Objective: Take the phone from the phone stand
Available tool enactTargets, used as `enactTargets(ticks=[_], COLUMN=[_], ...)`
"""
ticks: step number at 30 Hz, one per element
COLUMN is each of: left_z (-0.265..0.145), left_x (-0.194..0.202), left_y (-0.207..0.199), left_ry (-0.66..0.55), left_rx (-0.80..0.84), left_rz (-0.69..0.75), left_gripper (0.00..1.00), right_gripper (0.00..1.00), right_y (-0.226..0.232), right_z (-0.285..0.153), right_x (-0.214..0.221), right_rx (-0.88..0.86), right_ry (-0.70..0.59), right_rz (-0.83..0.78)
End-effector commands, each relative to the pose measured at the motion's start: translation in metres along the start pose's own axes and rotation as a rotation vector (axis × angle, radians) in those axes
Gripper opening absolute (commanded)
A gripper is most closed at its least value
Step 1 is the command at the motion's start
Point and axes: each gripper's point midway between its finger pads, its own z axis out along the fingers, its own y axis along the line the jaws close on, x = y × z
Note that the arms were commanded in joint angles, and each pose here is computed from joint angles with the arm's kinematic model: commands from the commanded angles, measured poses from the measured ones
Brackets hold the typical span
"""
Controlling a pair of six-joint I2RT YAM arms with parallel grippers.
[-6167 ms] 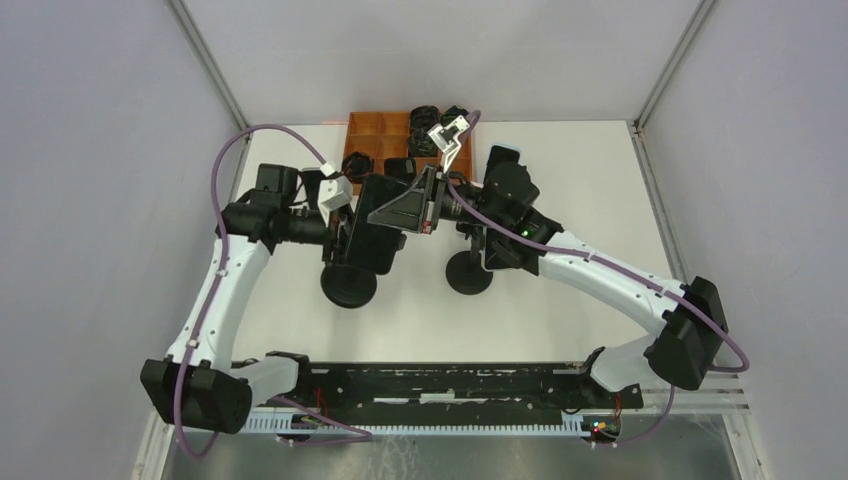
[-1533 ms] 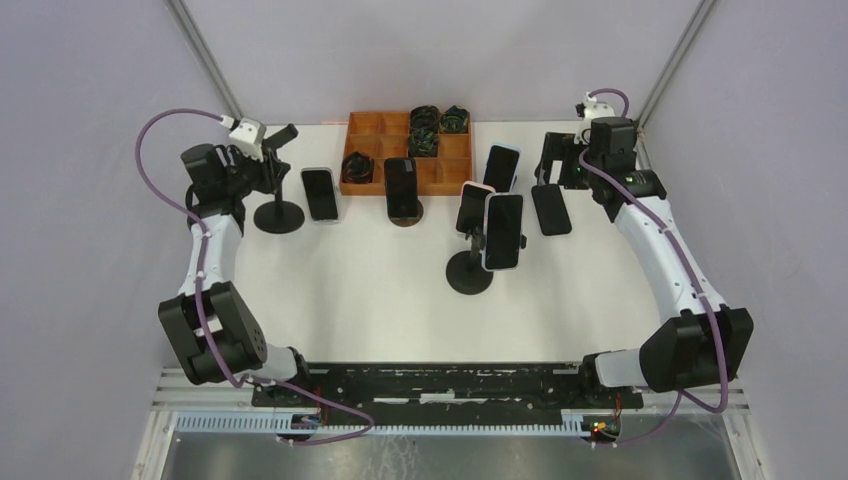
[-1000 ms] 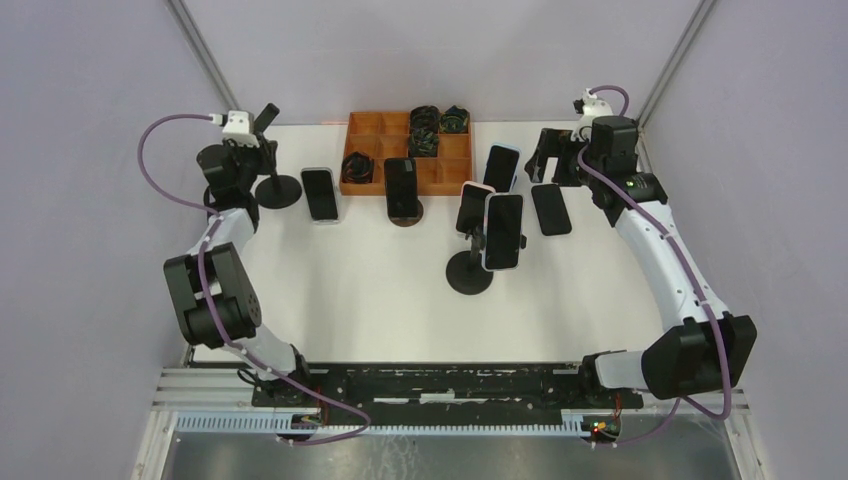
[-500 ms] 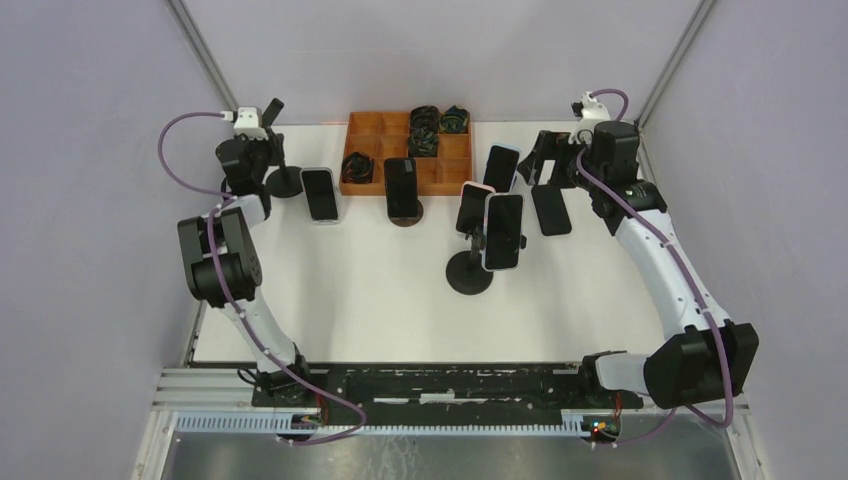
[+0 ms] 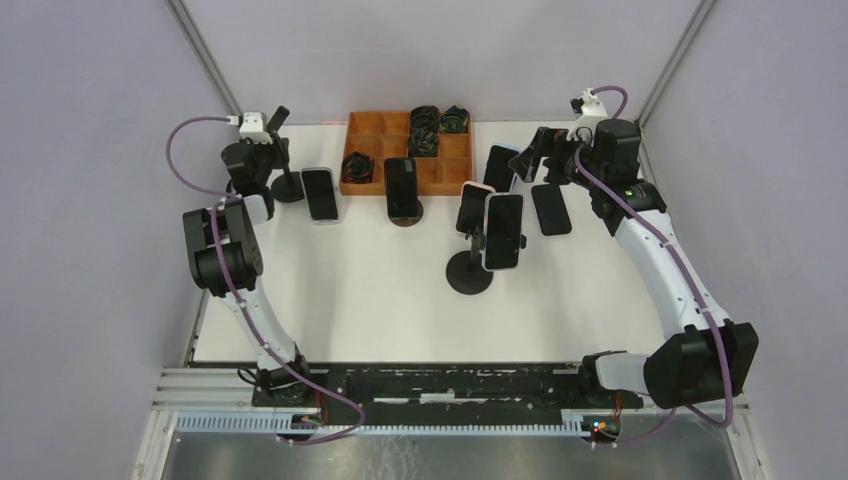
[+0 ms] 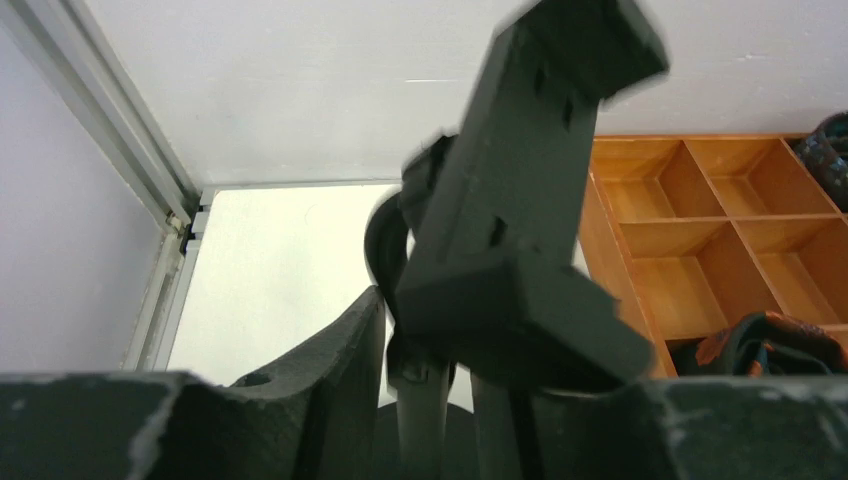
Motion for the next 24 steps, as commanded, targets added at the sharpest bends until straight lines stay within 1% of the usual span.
enactTargets(ticks=[1, 4, 7, 10, 11, 12, 13, 14, 19, 22, 24], left_z=[-0.005, -0.009, -0.015, -0.022, -0.025, -0.028, -0.031, -0.034, -0.049, -0.06, -0.069], left_x=[-0.042, -0.043, -0.04, -0.038, -0.037, -0.037, -0.038, -0.039, -0.048, -0.064, -0.074], left_y=[-0.006, -0.008, -0.007, -0.008, -0.009, -0.011, -0.011, -0.011, -0.007, -0.001, -0.004], left_ry=[-0.134, -0.133, -0.125, -0.105, -0.099, -0.092, -0.081, -0.071, 0.031, 0.071, 0.111], left_rx=[0.034, 0.037, 0.026, 0.028, 0.028, 0.034, 0.038, 0.034, 0.055, 0.069, 0.113], left_rz=[0.069, 0.096, 0.098, 0.094, 0.094, 0.098, 0.103, 0.103, 0.059, -0.007, -0.054], left_gripper=[0.48, 0.52, 0.61, 0.62, 0.69, 0.79, 0.96, 0.99, 1.0, 1.0, 1.0], right_gripper=[0.98, 0.98, 0.98, 0.98, 0.98, 0.98, 0.98, 0.98, 0.98, 0.98, 0.98], right_y=[0.019, 0.022, 0.025, 0.027, 0.026, 0.026, 0.026, 0.025, 0.02, 0.022, 0.023], right_z=[-0.005, -0.007, -0.01, -0.014, -0.015, -0.015, -0.016, -0.017, -0.025, -0.036, -0.045], right_x=[-0.021, -0.022, -0.023, -0.025, -0.025, -0.025, -0.023, -0.021, -0.014, -0.014, -0.015], right_rx=[-0.073, -0.084, -0.091, -0.088, -0.084, -0.082, -0.08, -0.075, -0.03, -0.016, -0.007], right_ry=[-0.058, -0.059, -0.063, -0.064, -0.06, -0.055, -0.049, -0.039, -0.008, 0.003, 0.007], right_rz=[-0.008, -0.005, -0.006, -0.004, -0.002, -0.002, -0.001, 0.003, 0.004, -0.007, -0.016])
